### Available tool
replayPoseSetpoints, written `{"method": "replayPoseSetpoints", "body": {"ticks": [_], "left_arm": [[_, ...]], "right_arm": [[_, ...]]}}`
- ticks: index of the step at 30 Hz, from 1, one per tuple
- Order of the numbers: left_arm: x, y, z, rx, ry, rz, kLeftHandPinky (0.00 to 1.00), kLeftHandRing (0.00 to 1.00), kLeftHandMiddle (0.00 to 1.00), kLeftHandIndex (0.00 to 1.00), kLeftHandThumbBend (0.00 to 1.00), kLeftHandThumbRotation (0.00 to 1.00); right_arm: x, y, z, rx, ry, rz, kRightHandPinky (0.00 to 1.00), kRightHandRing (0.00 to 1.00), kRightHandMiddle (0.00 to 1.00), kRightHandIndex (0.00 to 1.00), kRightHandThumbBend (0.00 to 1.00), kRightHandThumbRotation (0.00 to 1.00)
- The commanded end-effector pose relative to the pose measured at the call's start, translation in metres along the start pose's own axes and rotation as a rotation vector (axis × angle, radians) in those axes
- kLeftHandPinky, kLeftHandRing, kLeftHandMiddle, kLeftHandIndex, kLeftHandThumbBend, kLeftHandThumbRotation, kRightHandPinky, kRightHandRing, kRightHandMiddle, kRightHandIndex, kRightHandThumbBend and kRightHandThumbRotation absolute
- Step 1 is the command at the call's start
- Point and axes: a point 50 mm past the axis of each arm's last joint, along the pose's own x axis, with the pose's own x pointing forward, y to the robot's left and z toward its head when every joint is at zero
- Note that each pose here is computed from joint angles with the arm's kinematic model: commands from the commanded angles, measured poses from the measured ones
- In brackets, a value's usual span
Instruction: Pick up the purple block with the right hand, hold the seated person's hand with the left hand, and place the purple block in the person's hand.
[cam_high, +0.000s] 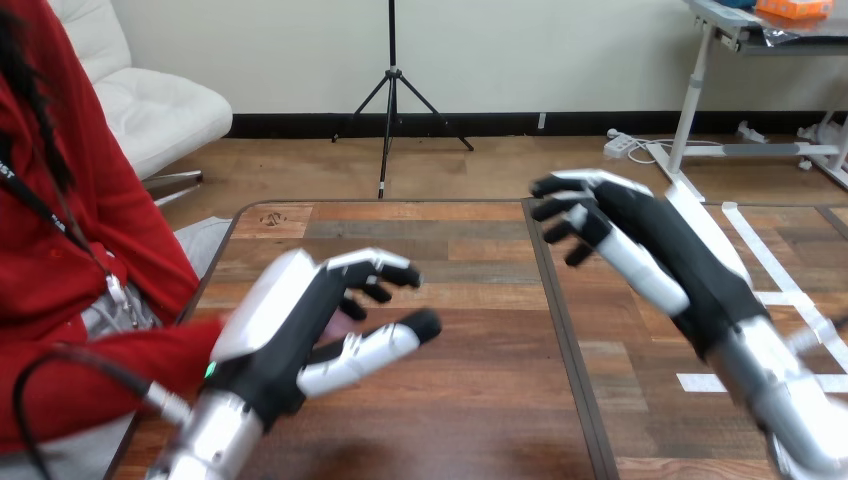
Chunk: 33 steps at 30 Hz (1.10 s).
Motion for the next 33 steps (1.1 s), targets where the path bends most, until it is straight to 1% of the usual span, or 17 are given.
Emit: {"method": "replayPoseSetpoints", "body": {"ticks": [1,3,6,7,9,10,12,16,18,19,21,23,27,29,33], "left_arm": [[-0.005,0.006,0.0,-0.067,-0.045,0.1,0.62,0.73,0.76,0.68,0.65,0.99],[-0.008,0.005,-0.001,-0.072,-0.05,0.116,0.62,0.72,0.75,0.68,0.65,1.0],[-0.013,0.003,-0.004,-0.072,-0.045,0.135,0.61,0.71,0.74,0.67,0.65,1.0],[-0.016,0.002,-0.005,-0.077,-0.045,0.14,0.61,0.7,0.74,0.67,0.65,1.0],[-0.018,0.001,-0.007,-0.083,-0.049,0.145,0.6,0.7,0.73,0.67,0.64,1.0],[-0.021,0.001,-0.008,-0.097,-0.045,0.154,0.6,0.69,0.73,0.67,0.64,1.0],[-0.024,0.001,-0.01,-0.112,-0.041,0.165,0.59,0.69,0.72,0.67,0.64,1.0],[-0.03,-0.001,-0.015,-0.192,-0.045,0.182,0.6,0.69,0.72,0.68,0.63,1.0],[-0.032,-0.001,-0.017,-0.213,-0.044,0.185,0.63,0.71,0.72,0.69,0.64,1.0],[-0.033,-0.001,-0.018,-0.22,-0.049,0.187,0.64,0.71,0.72,0.69,0.65,1.0],[-0.035,0.0,-0.02,-0.225,-0.057,0.19,0.65,0.71,0.72,0.7,0.64,1.0],[-0.037,-0.001,-0.022,-0.262,-0.067,0.2,0.66,0.72,0.73,0.71,0.64,1.0],[-0.038,-0.001,-0.025,-0.323,-0.095,0.208,0.66,0.71,0.73,0.73,0.63,1.0],[-0.04,-0.001,-0.027,-0.353,-0.095,0.204,0.67,0.72,0.73,0.74,0.63,1.0],[-0.042,-0.002,-0.03,-0.384,-0.096,0.205,0.68,0.73,0.75,0.75,0.63,1.0]], "right_arm": [[-0.005,0.001,0.017,0.049,-0.111,-0.083,0.57,0.68,0.77,0.8,0.73,1.0],[-0.009,0.004,0.016,0.071,-0.106,-0.09,0.57,0.68,0.77,0.8,0.73,1.0],[-0.017,0.01,0.013,0.127,-0.097,-0.109,0.58,0.67,0.76,0.79,0.75,1.0],[-0.021,0.014,0.012,0.134,-0.092,-0.121,0.58,0.67,0.76,0.79,0.75,1.0],[-0.025,0.017,0.01,0.136,-0.087,-0.134,0.57,0.66,0.75,0.79,0.76,1.0],[-0.028,0.021,0.008,0.156,-0.08,-0.143,0.57,0.66,0.75,0.78,0.76,1.0],[-0.032,0.025,0.006,0.18,-0.072,-0.152,0.57,0.66,0.74,0.78,0.77,1.0],[-0.042,0.034,0.001,0.206,-0.057,-0.175,0.56,0.66,0.74,0.78,0.77,1.0],[-0.046,0.037,-0.001,0.214,-0.046,-0.178,0.56,0.67,0.73,0.78,0.78,1.0],[-0.049,0.041,-0.003,0.232,-0.044,-0.184,0.56,0.67,0.73,0.78,0.78,1.0],[-0.052,0.045,-0.005,0.251,-0.046,-0.191,0.56,0.67,0.73,0.77,0.77,1.0],[-0.057,0.051,-0.008,0.291,-0.027,-0.2,0.56,0.67,0.73,0.77,0.77,1.0],[-0.063,0.06,-0.011,0.327,-0.01,-0.209,0.56,0.67,0.73,0.78,0.77,1.0],[-0.067,0.066,-0.013,0.366,0.003,-0.207,0.56,0.67,0.73,0.78,0.76,1.0],[-0.074,0.074,-0.015,0.399,0.025,-0.207,0.56,0.67,0.73,0.78,0.76,1.0]]}}
